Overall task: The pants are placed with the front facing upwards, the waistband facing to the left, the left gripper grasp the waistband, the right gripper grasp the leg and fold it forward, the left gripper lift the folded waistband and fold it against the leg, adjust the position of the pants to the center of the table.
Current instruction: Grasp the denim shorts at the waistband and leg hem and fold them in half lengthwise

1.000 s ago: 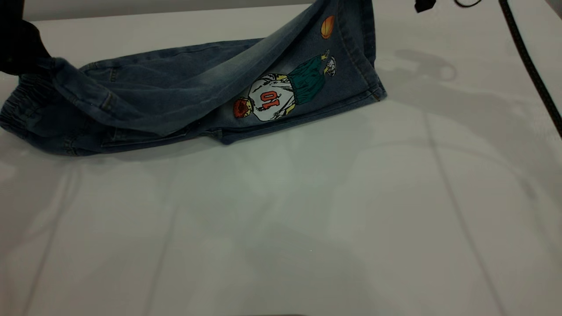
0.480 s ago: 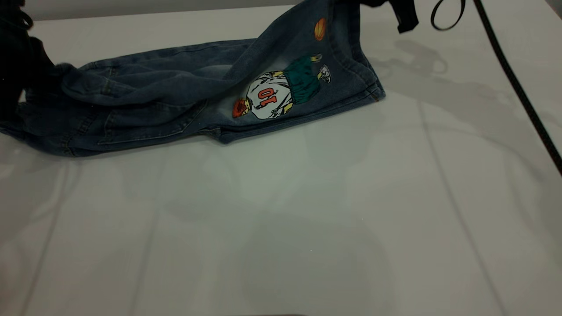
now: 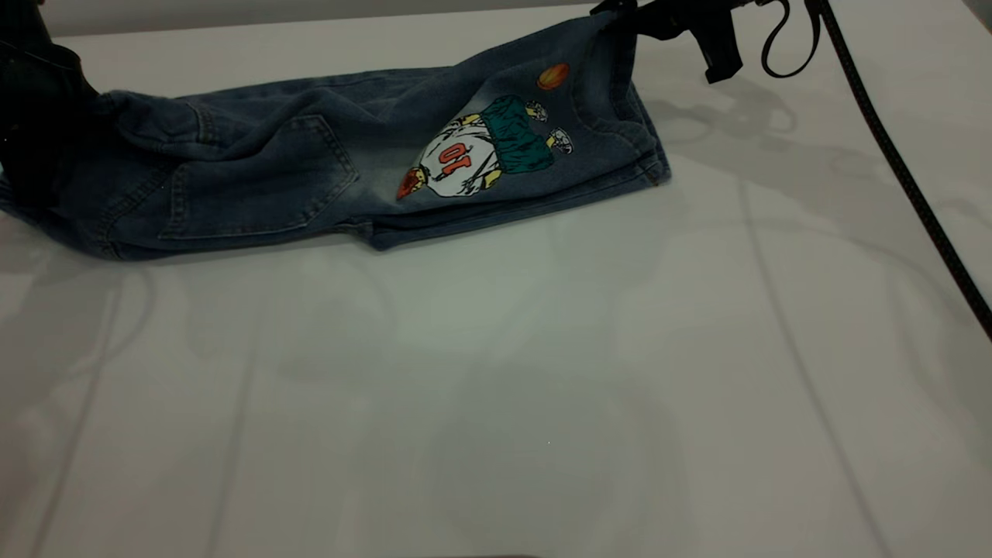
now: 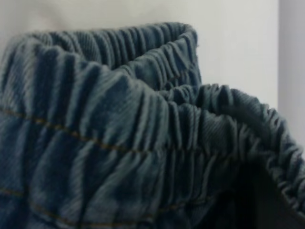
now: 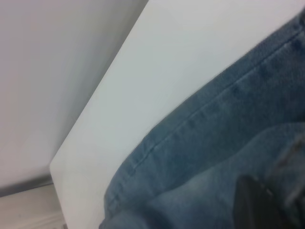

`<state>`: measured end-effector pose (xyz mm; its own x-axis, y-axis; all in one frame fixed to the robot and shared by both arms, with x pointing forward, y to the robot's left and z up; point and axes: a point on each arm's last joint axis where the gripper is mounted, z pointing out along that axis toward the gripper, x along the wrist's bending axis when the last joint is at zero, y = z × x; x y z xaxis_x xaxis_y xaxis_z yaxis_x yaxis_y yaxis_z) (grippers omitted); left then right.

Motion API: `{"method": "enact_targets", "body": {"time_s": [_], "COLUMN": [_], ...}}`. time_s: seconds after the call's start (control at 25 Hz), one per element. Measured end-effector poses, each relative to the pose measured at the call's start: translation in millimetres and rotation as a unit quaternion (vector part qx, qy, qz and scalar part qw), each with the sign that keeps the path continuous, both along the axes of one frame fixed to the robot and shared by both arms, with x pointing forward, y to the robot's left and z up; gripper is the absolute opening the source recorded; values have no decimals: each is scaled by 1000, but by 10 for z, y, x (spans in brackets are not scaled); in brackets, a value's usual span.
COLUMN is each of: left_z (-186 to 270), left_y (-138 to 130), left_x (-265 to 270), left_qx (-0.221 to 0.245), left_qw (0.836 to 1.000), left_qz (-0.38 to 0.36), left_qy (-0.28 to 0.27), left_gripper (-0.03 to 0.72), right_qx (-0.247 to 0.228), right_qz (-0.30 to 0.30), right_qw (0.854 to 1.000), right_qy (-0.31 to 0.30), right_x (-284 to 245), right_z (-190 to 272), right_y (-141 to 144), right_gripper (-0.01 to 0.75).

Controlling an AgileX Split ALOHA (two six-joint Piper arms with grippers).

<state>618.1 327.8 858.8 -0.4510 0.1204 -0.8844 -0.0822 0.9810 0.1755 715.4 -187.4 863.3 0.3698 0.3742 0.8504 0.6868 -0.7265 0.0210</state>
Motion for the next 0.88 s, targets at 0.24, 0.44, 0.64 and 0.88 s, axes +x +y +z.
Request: {"method": "enact_targets", "body": {"time_s": [0.24,0.44,0.64,0.88], "left_z": [84,178,282,677], "left_y": [-11,-87,-132,-85], "left_x": [38,78,87,10], "left_qx": [95,140,199,304], "left_qw": [994,981,962,914], "left_qz": [-47,-102,-154,-257], "left_qy": [-35,-86,-106,-81], "left_gripper": [247,468,547,552], "right_qx": [-10,-28,-36,-80], "right_qz": [15,57,114,208], "right_qw": [1000,997,988,962], "right_qy": [-13,-49,-102,-158], "right_x": [-3,-17,-41,-135], "right_z": [4,24,151,472], "right_y": [7,38,75,83], "right_gripper": [175,375,487,498]}}
